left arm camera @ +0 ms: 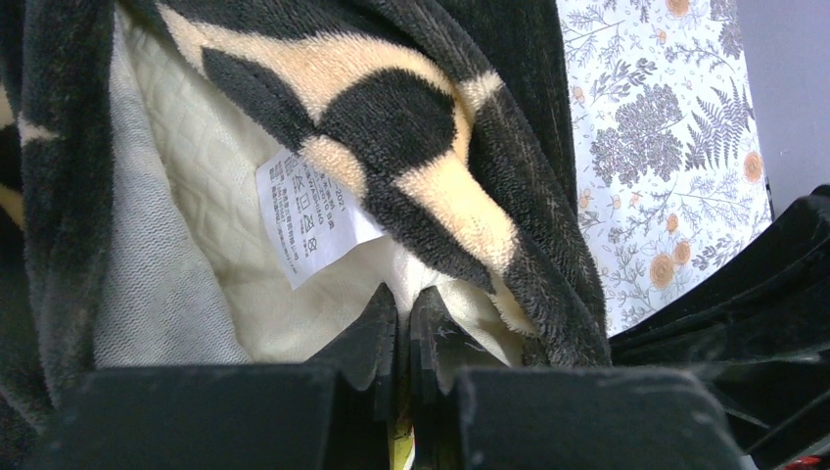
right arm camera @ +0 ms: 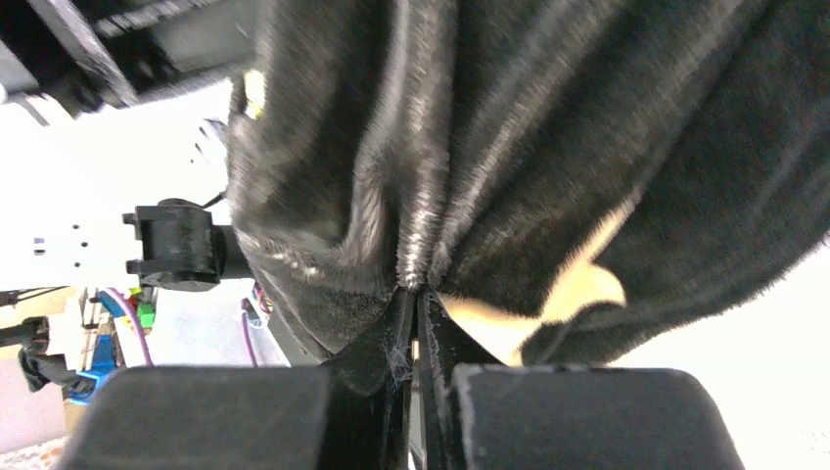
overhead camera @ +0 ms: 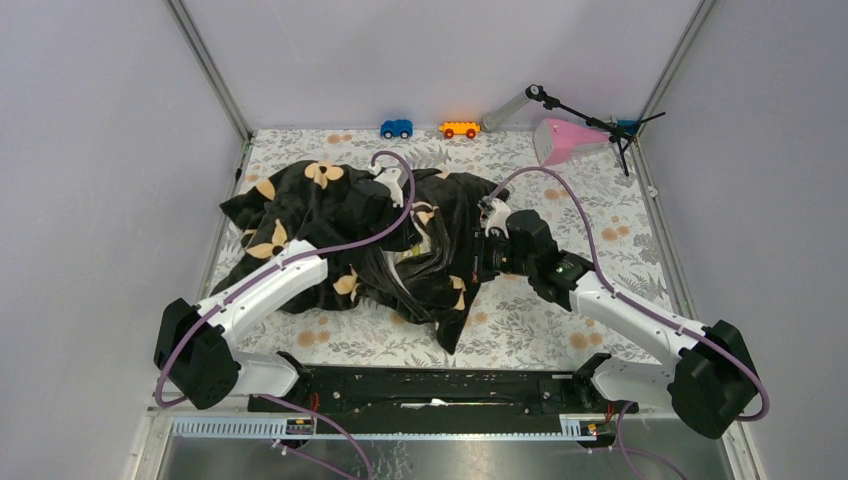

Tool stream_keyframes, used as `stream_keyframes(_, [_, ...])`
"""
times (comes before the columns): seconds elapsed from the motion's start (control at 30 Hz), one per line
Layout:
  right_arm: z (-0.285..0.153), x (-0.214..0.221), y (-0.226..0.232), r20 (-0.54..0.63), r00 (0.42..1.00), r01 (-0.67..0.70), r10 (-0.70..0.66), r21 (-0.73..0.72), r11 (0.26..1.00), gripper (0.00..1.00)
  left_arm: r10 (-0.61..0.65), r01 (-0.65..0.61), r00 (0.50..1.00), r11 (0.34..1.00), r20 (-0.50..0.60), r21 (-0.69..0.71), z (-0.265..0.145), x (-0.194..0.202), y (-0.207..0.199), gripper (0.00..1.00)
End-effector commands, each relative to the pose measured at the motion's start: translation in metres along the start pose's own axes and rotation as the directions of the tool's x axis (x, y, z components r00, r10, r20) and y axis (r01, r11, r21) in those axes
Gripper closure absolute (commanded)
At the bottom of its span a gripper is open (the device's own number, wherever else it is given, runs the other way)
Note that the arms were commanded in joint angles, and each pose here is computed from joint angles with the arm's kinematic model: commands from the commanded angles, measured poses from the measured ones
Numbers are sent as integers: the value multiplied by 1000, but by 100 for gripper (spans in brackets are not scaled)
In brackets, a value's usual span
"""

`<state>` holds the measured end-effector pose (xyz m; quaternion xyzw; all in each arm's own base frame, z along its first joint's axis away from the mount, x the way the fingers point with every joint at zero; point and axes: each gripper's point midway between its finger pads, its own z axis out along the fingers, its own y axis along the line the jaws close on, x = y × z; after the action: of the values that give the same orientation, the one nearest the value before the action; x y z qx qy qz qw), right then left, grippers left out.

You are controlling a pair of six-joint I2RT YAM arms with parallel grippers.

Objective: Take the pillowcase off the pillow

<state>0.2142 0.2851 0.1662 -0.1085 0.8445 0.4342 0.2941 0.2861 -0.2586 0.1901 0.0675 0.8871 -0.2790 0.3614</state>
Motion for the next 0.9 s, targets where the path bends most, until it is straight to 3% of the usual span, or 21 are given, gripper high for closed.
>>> stream_keyframes(0.0, [-10, 29, -29, -8, 1000, -16, 17, 92, 996, 98, -52, 47, 964, 999, 262, 27, -26, -61, -13, 100])
stream_keyframes(0.33, [-23, 101, -104, -98, 990, -67, 104, 321, 945, 100, -82, 79, 929, 997, 362, 24, -42, -83, -6, 100])
stream_keyframes(0.5, [-32, 103, -134, -68, 991, -72, 117, 471, 879, 100, -103, 86, 915, 994, 389, 61, -64, -92, -15, 100])
stream_keyframes(0.87, [-43, 96, -167, 2, 995, -81, 102, 632, 770, 100, -84, 41, 904, 993, 419, 110, -101, -100, -30, 100])
